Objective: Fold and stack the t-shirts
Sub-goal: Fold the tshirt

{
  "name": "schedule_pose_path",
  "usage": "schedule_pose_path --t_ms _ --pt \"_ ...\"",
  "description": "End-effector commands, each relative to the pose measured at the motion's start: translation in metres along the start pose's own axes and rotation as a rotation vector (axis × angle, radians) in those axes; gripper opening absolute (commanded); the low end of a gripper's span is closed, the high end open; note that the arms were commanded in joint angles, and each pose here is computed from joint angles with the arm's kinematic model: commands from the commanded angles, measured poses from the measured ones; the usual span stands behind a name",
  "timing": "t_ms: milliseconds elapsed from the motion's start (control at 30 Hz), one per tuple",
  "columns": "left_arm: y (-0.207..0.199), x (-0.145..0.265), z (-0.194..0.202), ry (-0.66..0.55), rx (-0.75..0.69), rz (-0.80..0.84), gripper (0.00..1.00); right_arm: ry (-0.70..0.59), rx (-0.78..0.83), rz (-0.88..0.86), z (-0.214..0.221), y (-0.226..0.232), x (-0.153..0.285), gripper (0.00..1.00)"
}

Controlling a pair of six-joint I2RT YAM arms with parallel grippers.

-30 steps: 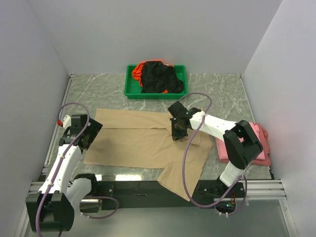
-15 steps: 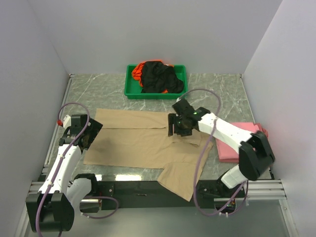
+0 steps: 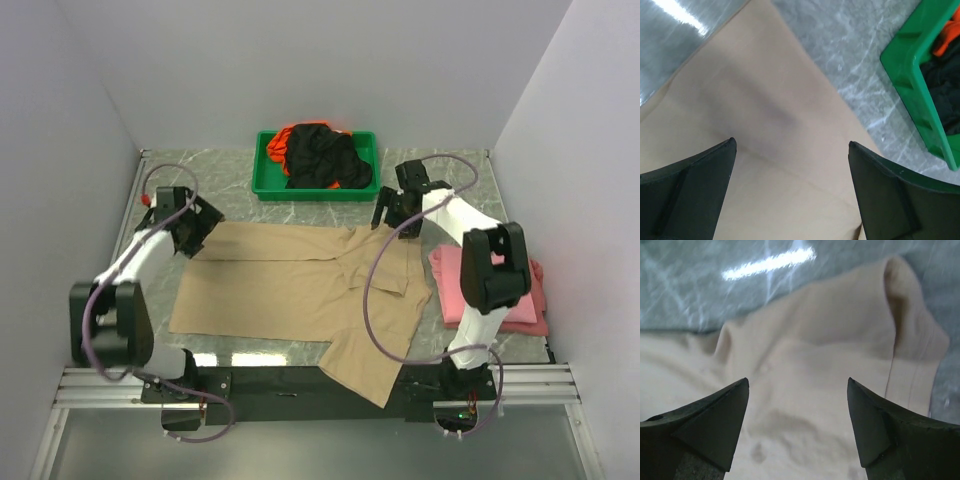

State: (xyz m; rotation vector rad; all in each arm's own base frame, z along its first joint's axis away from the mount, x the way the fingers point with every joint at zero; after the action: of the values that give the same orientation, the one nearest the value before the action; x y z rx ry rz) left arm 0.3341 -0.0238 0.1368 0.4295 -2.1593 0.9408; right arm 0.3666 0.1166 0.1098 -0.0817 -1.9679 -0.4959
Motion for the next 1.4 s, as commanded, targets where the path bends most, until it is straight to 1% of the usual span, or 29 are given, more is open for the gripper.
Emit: schedule_pose_path --t_ms 0,33,100,167,233,300,367,433,500,567,667,700,767,833,867,933,967,1033,1067,1100,1133,1167,1200,1233,1267,1300,1333,1367 --pt "-0.03 -0.021 -0.021 -0.004 -0.056 0.072 0.99 -0.014 0.006 0.004 -0.027 0.001 -0.018 0.85" --pt "-0.026 -0.033 -0.017 0.024 -0.074 0.057 0.99 -0.034 0.009 0.015 -0.037 0.0 -0.02 0.85" --pt "-0.025 -0.043 -0.02 0.01 -0.077 0.045 0.99 -0.022 0.035 0.043 -0.043 -0.005 -0.034 0.85" --pt "-0.017 -0.054 -0.017 0.027 -0.075 -0.004 0.99 0.006 0.049 0.086 -0.042 -0.016 -0.048 0.84" --pt "-0.009 -0.063 -0.013 0.047 -0.072 -0.05 0.99 0.007 0.046 0.106 -0.047 -0.021 -0.053 0.84" --pt "-0.002 -0.07 -0.015 0.032 -0.074 -0.092 0.99 0.021 0.031 0.124 -0.052 -0.025 -0.063 0.85" --pt "0.012 -0.081 -0.013 0.036 -0.067 -0.175 0.99 0.064 0.022 0.152 -0.05 -0.034 -0.073 0.85" --pt "0.018 -0.09 -0.012 0.049 -0.074 -0.217 0.99 0.06 0.029 0.141 -0.059 -0.03 -0.074 0.85" --pt "0.019 -0.095 -0.011 0.056 -0.077 -0.219 0.99 0.047 0.035 0.138 -0.067 -0.028 -0.076 0.85" --pt "0.019 -0.101 -0.01 0.061 -0.07 -0.224 0.99 0.063 0.041 0.154 -0.07 -0.031 -0.079 0.85" --pt "0.017 -0.108 -0.013 0.059 -0.058 -0.234 0.99 0.069 0.038 0.125 -0.081 -0.027 -0.085 0.85" --pt "0.015 -0.111 -0.015 0.06 -0.052 -0.23 0.99 0.053 0.037 0.116 -0.09 -0.024 -0.083 0.85" --pt "0.011 -0.113 -0.017 0.061 -0.052 -0.212 0.99 0.057 0.042 0.121 -0.093 -0.024 -0.086 0.85" --pt "0.005 -0.112 -0.024 0.047 -0.055 -0.211 0.99 0.026 0.046 0.135 -0.102 -0.023 -0.083 0.84" --pt "0.006 -0.109 -0.025 0.054 -0.059 -0.232 0.99 0.017 0.047 0.15 -0.105 -0.023 -0.08 0.84" --pt "-0.003 -0.099 -0.041 0.007 -0.066 -0.235 0.99 -0.024 0.047 0.169 -0.115 -0.02 -0.068 0.84" --pt "-0.007 -0.093 -0.045 -0.007 -0.067 -0.228 0.99 -0.062 0.044 0.16 -0.122 -0.016 -0.053 0.84" --pt "-0.013 -0.069 -0.052 -0.04 -0.057 -0.208 0.99 -0.11 0.036 0.166 -0.123 -0.014 -0.038 0.84" --pt "-0.013 -0.06 -0.053 -0.052 -0.047 -0.204 0.99 -0.164 0.031 0.148 -0.128 -0.008 -0.014 0.84" --pt "-0.013 -0.042 -0.053 -0.074 -0.025 -0.197 0.99 -0.156 0.029 0.157 -0.118 -0.013 -0.01 0.85" --pt "-0.007 -0.032 -0.051 -0.081 -0.015 -0.217 0.99 -0.191 0.019 0.157 -0.118 -0.012 -0.001 0.85" --pt "-0.001 -0.022 -0.047 -0.086 -0.004 -0.23 0.99 -0.243 0.02 0.13 -0.116 -0.004 0.025 0.85" --pt "0.007 -0.007 -0.04 -0.101 0.026 -0.241 0.99 -0.216 0.021 0.147 -0.097 -0.013 0.023 0.85" --pt "0.023 0.001 -0.033 -0.106 0.036 -0.305 0.99 -0.243 0.011 0.139 -0.091 -0.012 0.029 0.85" --pt "0.043 0.006 -0.019 -0.095 0.049 -0.369 0.99 -0.286 0.01 0.102 -0.086 -0.005 0.05 0.85" --pt "0.049 0.018 -0.016 -0.118 0.093 -0.379 0.99 -0.248 0.007 0.115 -0.063 -0.015 0.043 0.85" --pt "0.064 0.026 -0.005 -0.108 0.105 -0.432 0.99 -0.26 -0.014 0.097 -0.055 -0.014 0.046 0.85" --pt "0.083 0.028 0.015 -0.074 0.12 -0.47 0.99 -0.276 -0.021 0.057 -0.048 -0.011 0.058 0.85"
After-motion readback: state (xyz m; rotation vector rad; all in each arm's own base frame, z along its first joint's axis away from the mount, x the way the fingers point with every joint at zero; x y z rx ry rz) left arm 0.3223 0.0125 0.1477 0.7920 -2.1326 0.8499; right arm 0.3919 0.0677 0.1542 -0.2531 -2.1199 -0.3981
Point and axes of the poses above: each gripper's point midway between its finger pads, its own x axis back along the fingers, its own y axis along the line the jaws close on, z = x × y, the point moved 4 cm from there along x, back along the fingers, and after that the axes turned 5 degrees about -x, right-handed, at the moved point
